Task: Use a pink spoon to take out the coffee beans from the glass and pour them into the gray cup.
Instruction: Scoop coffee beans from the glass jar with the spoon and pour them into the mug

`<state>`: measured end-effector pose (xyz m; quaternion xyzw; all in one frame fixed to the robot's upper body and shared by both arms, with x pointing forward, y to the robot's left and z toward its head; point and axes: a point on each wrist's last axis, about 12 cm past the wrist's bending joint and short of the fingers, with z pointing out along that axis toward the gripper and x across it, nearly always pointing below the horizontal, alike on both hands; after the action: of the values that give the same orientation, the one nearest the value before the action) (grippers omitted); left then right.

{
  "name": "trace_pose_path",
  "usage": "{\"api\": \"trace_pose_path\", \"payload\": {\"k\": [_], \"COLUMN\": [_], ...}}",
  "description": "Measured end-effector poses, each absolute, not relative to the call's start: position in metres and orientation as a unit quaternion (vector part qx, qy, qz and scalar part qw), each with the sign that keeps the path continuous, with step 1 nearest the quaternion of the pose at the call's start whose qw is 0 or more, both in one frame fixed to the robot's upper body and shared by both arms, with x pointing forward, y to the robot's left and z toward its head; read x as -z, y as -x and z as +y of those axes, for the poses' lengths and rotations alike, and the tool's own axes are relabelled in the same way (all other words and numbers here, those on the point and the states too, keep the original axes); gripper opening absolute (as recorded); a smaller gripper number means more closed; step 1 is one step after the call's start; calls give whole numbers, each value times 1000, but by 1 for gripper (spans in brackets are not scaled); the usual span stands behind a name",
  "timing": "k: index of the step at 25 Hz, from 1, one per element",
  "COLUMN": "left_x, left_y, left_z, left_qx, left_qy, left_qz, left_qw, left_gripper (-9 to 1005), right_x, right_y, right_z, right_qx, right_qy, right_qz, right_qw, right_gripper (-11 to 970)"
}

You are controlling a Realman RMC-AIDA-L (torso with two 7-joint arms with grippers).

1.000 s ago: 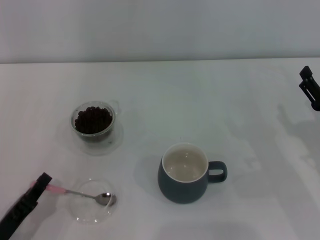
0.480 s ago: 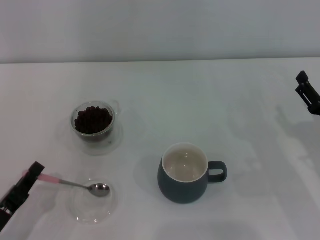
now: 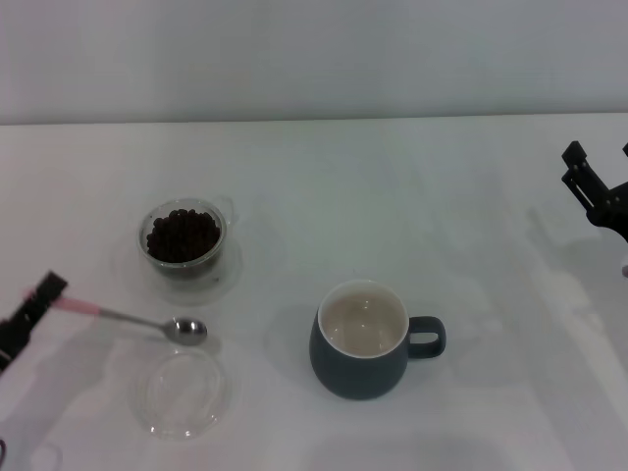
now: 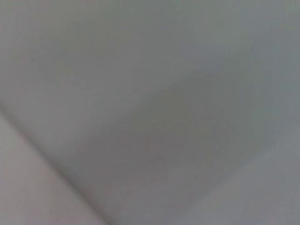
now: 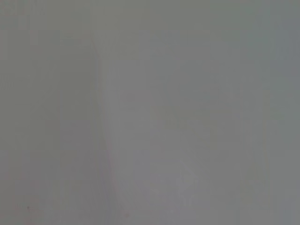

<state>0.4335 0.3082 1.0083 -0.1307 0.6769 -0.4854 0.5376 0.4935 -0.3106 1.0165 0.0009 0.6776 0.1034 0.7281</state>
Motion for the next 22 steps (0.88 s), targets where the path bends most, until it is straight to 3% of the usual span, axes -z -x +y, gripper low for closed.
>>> {"api": "trace_pose_path", "payload": {"k": [11, 22], "left_x": [-1072, -1087], "left_y": [-509, -569], "left_z": [349, 342], "left_qx": [477, 406], "left_qy": [21, -3], "left_qz": [678, 727], "left_qw": [560, 554], "left_gripper": [132, 134], "right_x": [-1014, -1014], "right_y": [-490, -493], "right_z": [-313, -314], "right_qx": [-98, -96], "right_qy": [-3, -2], "right_qz": [683, 685], "right_qw": [724, 722], "right_gripper": [871, 871]}}
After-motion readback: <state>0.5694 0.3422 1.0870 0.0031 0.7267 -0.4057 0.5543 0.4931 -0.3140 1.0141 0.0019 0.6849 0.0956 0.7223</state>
